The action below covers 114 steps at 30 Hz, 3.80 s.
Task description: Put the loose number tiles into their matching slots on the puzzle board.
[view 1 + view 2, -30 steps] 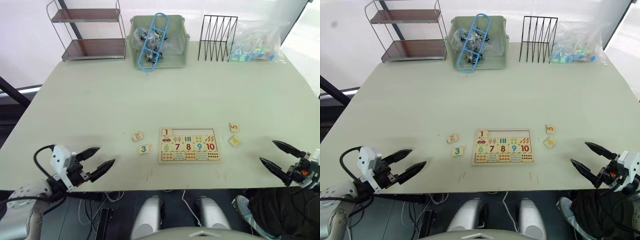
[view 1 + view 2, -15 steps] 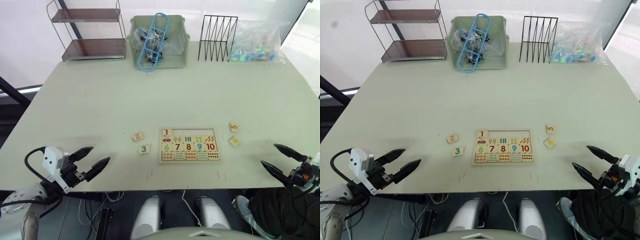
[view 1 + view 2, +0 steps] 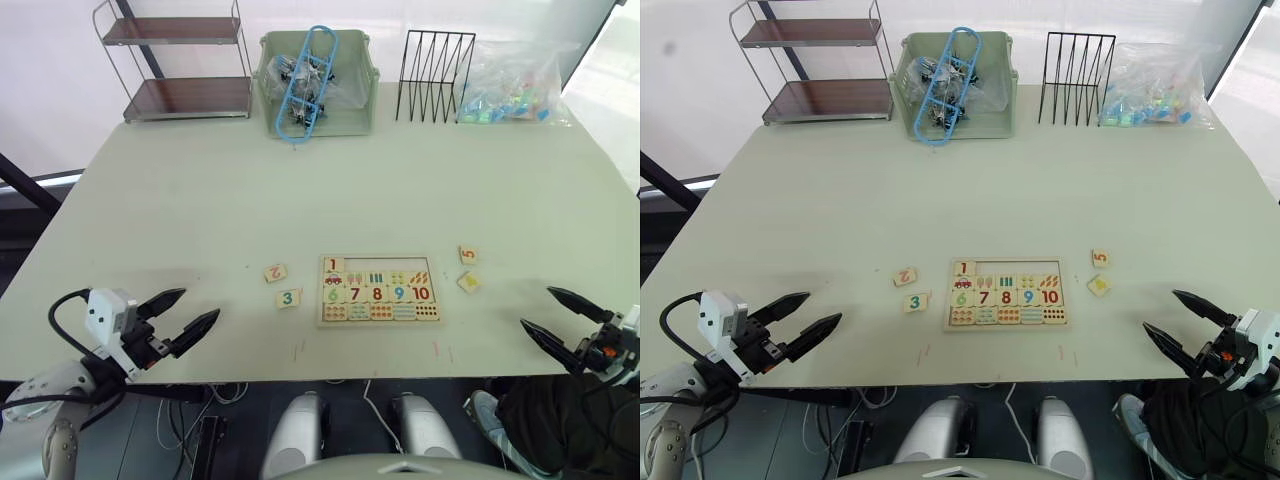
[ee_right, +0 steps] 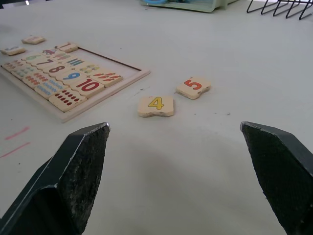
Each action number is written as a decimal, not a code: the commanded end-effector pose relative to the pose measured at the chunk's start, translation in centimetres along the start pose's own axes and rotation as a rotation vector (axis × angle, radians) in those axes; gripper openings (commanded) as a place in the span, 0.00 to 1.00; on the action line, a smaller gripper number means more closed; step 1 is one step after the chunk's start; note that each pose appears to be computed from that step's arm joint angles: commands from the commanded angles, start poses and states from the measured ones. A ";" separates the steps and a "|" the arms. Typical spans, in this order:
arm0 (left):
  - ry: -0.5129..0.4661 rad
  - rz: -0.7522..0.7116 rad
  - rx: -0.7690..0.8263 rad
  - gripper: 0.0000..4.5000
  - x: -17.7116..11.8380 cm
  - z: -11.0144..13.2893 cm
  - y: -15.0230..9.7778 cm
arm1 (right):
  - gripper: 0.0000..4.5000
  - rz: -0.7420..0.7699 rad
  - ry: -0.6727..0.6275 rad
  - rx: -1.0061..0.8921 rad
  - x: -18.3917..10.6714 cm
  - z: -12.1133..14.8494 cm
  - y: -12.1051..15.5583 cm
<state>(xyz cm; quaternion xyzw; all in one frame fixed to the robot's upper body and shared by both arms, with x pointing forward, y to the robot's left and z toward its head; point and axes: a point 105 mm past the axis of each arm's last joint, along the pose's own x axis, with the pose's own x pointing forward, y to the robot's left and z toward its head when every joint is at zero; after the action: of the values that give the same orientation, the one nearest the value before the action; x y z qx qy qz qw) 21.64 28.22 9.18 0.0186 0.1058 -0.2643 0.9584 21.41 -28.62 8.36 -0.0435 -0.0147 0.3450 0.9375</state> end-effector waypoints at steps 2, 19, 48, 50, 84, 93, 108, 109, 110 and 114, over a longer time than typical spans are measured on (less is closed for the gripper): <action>-0.011 -0.016 0.038 0.99 0.0 0.9 -0.4 | 1.00 0.003 -0.023 -0.041 0.0 0.9 -0.2; -0.116 0.178 -0.143 0.99 2.8 2.9 -3.9 | 1.00 0.046 -0.035 -0.033 0.5 1.3 0.3; 0.120 0.595 -0.193 0.99 10.7 2.8 -7.1 | 1.00 0.335 -0.106 -0.074 1.1 4.8 2.0; 0.129 0.597 -0.189 0.99 11.0 2.7 -7.2 | 1.00 0.336 -0.106 -0.074 1.1 4.8 2.0; 0.218 0.580 -0.220 0.51 11.7 1.4 -7.5 | 1.00 0.360 -0.138 -0.066 2.2 4.7 2.3; 0.205 0.587 -0.196 0.51 11.6 1.7 -7.0 | 1.00 0.357 -0.143 -0.065 2.3 4.5 2.3; 0.183 0.452 -0.085 0.42 10.5 2.6 -5.5 | 1.00 0.408 -0.155 -0.054 2.4 4.2 3.0; 0.184 0.449 -0.082 0.37 10.5 2.5 -5.4 | 1.00 0.410 -0.156 -0.054 2.4 4.2 3.0; 0.185 0.442 -0.077 0.36 10.4 2.5 -5.4 | 1.00 0.413 -0.157 -0.054 2.4 4.2 3.0; 0.195 0.412 -0.034 0.35 9.9 2.5 -4.9 | 1.00 0.423 -0.162 -0.053 2.5 4.3 3.3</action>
<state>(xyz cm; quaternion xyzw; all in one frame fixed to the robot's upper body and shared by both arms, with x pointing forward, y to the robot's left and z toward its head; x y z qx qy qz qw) 27.92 18.23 8.96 0.0430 0.2125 -0.0531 0.9748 21.10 -24.54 11.68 -0.0325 -0.0751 0.5271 0.8458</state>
